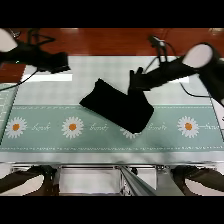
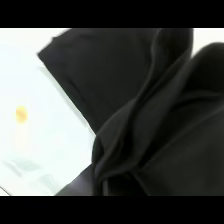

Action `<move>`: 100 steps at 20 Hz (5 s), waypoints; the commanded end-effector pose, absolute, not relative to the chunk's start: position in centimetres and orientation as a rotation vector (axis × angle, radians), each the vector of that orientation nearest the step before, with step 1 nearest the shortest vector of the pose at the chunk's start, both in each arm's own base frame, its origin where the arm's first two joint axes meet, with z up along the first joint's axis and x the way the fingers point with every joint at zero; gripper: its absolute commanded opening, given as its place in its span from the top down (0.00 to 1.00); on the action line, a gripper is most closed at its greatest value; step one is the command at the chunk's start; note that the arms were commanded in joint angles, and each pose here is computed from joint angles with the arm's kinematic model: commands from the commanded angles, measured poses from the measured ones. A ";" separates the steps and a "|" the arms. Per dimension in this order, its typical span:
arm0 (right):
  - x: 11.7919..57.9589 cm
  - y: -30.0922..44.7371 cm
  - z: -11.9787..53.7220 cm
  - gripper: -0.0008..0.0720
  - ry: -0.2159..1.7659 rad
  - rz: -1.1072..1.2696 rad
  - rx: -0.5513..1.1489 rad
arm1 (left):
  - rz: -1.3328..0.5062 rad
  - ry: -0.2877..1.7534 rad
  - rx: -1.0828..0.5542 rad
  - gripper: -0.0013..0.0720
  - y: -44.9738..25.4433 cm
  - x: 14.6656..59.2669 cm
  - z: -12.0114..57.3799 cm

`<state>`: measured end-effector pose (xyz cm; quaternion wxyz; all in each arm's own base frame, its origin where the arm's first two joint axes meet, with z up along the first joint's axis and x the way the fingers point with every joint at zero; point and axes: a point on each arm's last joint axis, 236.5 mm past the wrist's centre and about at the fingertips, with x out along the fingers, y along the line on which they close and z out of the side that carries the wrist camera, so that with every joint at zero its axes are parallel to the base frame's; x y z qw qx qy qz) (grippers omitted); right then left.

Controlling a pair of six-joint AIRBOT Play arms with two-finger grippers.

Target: Fold the shirts.

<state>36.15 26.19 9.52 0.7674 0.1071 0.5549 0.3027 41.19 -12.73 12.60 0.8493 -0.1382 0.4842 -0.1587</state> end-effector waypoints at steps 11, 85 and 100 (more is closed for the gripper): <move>41.5 40.3 1.9 0.93 1.325 0.806 0.270 | -0.266 0.992 -0.512 0.96 -12.0 28.9 3.3; 5.5 -19.6 8.4 0.28 1.339 -1.196 0.647 | -0.342 1.027 -0.474 0.96 -15.7 29.4 0.7; 41.7 5.4 10.0 0.95 1.113 0.215 0.063 | -0.396 0.787 -0.145 0.96 -13.3 37.8 17.6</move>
